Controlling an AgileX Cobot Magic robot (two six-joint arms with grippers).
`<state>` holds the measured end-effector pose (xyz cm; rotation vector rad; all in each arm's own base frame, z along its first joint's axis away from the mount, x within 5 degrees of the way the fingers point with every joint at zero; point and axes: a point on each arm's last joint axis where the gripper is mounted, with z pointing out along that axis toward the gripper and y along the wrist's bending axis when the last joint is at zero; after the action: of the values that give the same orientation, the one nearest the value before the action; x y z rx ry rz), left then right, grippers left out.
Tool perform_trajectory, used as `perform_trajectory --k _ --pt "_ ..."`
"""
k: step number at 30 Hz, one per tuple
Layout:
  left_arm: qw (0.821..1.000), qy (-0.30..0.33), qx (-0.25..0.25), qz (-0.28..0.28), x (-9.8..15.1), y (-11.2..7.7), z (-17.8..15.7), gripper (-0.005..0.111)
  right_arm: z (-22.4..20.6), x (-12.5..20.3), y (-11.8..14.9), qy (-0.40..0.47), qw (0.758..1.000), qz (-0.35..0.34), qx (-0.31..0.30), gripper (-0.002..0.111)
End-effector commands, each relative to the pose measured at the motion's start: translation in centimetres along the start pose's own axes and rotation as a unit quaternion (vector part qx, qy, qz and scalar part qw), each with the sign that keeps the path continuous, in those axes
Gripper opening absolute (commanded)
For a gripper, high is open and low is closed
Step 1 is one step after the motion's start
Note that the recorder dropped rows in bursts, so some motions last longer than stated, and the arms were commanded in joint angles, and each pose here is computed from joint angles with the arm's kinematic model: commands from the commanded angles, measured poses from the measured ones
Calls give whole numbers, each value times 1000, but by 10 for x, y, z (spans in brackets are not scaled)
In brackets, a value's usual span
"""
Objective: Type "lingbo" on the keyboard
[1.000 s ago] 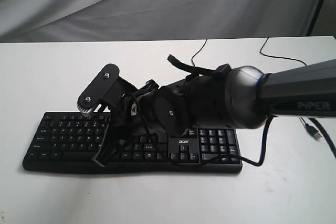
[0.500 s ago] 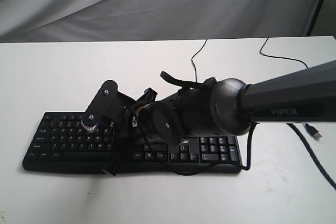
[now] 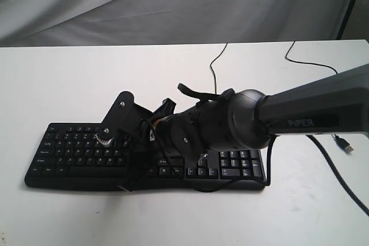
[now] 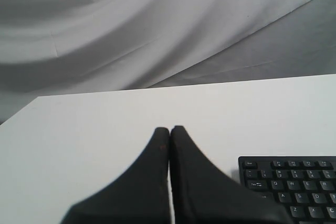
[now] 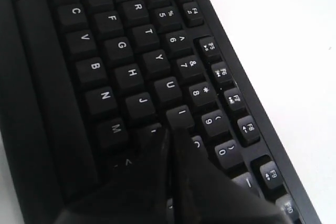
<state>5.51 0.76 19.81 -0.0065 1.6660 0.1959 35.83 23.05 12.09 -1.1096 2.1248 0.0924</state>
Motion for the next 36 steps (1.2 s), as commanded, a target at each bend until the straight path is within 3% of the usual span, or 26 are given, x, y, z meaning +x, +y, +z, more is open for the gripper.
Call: perform_trajectory --k 1,36 --pt "1000 2 2 -1 1 0 1 1 2 -1 -3 -8 1000 -6 7 0" --pt "1000 2 2 -1 1 0 1 1 8 8 -3 10 1000 -16 1 0"
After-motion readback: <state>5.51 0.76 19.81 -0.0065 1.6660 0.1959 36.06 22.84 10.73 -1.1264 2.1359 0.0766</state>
